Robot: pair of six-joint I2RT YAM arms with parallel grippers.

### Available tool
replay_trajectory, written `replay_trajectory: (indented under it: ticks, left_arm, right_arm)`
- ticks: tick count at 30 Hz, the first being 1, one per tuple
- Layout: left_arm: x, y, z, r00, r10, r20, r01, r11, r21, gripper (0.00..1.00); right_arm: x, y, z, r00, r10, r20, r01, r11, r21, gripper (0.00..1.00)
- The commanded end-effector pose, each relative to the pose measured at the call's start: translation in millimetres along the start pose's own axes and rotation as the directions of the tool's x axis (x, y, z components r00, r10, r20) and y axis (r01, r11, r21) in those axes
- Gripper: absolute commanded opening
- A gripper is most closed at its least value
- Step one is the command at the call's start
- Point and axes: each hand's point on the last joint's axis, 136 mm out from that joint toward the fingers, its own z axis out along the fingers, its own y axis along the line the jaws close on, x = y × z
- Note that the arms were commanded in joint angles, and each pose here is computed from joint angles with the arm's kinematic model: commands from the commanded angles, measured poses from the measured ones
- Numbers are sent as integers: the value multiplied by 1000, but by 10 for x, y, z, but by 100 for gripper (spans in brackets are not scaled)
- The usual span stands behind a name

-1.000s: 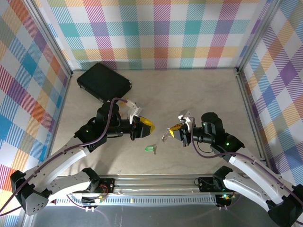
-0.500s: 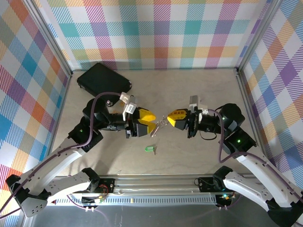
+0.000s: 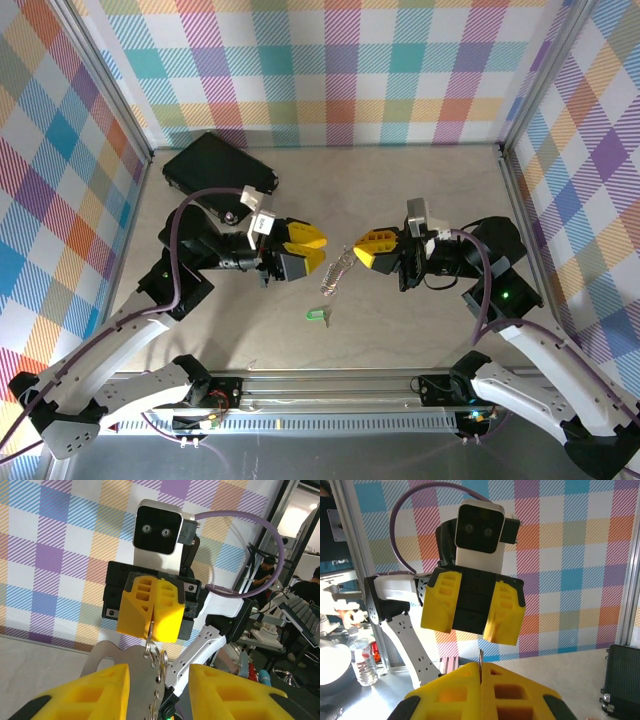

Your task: Put the keys on the keyring

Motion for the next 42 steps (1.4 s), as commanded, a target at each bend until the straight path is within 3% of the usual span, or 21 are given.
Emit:
replay_trajectory:
  ticks: [1,15,31,42]
  left_arm:
    - [-87,1,-4,999,35,28,-35,999,5,36]
    - [254,63,248,998,-52,-29,54,997,59,34]
    - [304,-174,316,995,-80,-54,87,985,151,28]
    - [384,316,312,999,-39,-27,36,994,-102,21]
  right_arm:
    - [-172,84,-39,997,-79,17,79,997,4,0]
    - [-104,-55,-74,995,-102,-4,102,989,106,0]
    - [-31,-157,-94,994,-103,-40,108,980,166,0]
    - [163,-250,-54,995,-52,-88,67,982,179,0]
